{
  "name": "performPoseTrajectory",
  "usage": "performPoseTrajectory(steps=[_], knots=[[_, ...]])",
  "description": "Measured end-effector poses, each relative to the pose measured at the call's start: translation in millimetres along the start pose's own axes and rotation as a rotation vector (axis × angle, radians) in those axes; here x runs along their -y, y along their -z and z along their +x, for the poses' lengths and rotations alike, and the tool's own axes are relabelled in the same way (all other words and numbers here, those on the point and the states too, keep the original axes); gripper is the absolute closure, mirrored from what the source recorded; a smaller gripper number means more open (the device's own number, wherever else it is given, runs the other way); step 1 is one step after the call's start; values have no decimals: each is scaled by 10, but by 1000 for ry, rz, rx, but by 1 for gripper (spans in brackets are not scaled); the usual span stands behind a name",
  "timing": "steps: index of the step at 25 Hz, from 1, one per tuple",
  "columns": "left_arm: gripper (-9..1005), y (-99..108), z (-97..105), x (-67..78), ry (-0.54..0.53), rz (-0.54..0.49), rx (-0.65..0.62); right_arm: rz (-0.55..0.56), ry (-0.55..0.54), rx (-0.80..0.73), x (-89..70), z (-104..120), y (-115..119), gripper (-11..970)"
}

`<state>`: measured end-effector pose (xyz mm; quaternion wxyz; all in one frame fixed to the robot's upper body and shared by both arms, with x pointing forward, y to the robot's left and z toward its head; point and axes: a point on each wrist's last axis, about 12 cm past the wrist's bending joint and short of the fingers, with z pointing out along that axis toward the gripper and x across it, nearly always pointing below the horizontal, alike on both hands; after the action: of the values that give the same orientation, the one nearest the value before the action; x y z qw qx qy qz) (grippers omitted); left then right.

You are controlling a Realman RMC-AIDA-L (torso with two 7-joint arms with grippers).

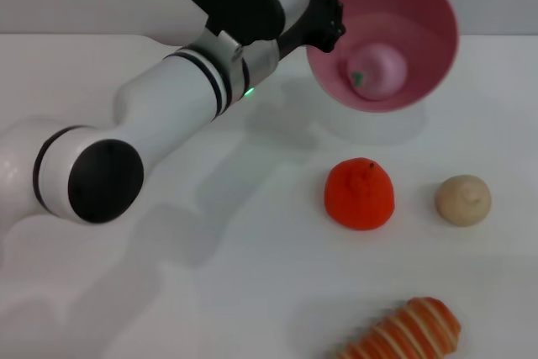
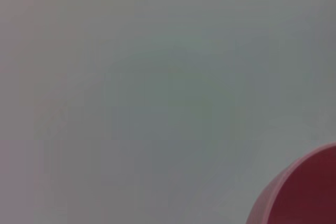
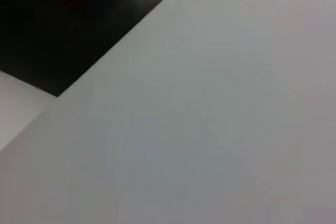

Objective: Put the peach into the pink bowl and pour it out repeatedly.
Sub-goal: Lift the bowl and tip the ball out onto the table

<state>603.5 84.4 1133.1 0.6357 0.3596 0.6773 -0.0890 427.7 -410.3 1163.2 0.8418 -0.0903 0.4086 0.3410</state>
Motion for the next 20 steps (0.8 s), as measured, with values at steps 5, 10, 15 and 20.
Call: performPoseTrajectory(steps=[5,10,15,20], knots=[[938,82,43,54,-10,-42,59,-8,-7,24,-28,32,20,319],[938,206,63,128,-112,-98,181,-13,-24,44,-45,96,22,324],[937,228,166,52,-175,-141,188,-13,-25,52,-51,116,31,329],[937,235,176,20,-185,-158,193,-20,-28,54,-48,131,5,334]])
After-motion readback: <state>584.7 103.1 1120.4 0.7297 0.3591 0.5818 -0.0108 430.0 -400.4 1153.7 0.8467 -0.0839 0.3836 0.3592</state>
